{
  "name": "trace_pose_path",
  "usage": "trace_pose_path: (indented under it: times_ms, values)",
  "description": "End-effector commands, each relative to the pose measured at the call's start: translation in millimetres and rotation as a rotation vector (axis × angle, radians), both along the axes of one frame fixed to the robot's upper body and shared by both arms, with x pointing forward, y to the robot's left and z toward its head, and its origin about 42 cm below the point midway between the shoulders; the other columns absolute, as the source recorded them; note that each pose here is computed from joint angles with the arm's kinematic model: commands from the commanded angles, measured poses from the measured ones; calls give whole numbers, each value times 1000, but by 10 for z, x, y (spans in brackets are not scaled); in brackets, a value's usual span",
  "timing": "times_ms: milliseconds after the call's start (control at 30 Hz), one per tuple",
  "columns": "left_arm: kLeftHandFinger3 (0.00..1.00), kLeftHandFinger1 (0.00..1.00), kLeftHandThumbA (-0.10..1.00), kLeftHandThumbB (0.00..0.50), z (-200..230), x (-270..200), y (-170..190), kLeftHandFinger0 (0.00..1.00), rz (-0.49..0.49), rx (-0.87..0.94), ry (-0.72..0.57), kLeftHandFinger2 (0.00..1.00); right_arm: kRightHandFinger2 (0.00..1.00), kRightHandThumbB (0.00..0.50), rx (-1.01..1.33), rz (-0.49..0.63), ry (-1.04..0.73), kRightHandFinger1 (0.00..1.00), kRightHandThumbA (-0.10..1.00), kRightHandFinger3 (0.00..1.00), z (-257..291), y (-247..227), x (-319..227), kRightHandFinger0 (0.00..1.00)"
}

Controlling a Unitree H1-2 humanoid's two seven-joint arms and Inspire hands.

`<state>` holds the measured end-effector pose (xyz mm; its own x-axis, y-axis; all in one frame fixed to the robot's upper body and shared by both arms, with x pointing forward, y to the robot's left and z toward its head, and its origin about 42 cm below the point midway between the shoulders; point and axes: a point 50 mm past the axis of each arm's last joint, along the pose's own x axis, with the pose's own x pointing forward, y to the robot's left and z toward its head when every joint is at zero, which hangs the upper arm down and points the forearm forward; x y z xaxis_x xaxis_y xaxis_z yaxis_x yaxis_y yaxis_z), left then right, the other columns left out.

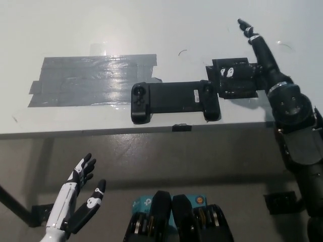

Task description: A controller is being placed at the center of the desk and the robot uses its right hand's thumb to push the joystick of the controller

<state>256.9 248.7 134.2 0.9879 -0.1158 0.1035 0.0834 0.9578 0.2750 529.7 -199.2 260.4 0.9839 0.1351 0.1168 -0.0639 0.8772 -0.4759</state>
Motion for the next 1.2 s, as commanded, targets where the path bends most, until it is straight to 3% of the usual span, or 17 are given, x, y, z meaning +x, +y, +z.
trace_pose_path:
  times_ms: [0, 133, 333, 1000, 1167]
  values:
    - [1000, 1000, 591, 125, 114, 23, 21, 1000, -13, 8, -31, 1000, 1000, 412, 33, 32, -71, 1000, 1000, 1000, 402, 175, 143, 1000]
    - [1000, 1000, 592, 126, 124, 44, 21, 1000, -12, 13, -34, 1000, 1000, 411, 32, 41, -53, 1000, 1000, 1000, 330, 208, 160, 1000]
    - [1000, 1000, 603, 119, 138, 55, 20, 1000, -10, 20, -37, 1000, 1000, 470, 31, 46, -14, 1000, 1000, 1000, 194, 246, 188, 1000]
    - [1000, 1000, 611, 115, 193, 142, 39, 1000, -12, 25, -61, 1000, 1000, 478, 17, 17, 46, 1000, 1000, 1000, 25, 187, 325, 1000]
    - [1000, 1000, 620, 116, 211, 155, 27, 1000, -16, 25, -63, 1000, 1000, 460, 31, 18, 45, 1000, 1000, 1000, 60, 186, 336, 1000]
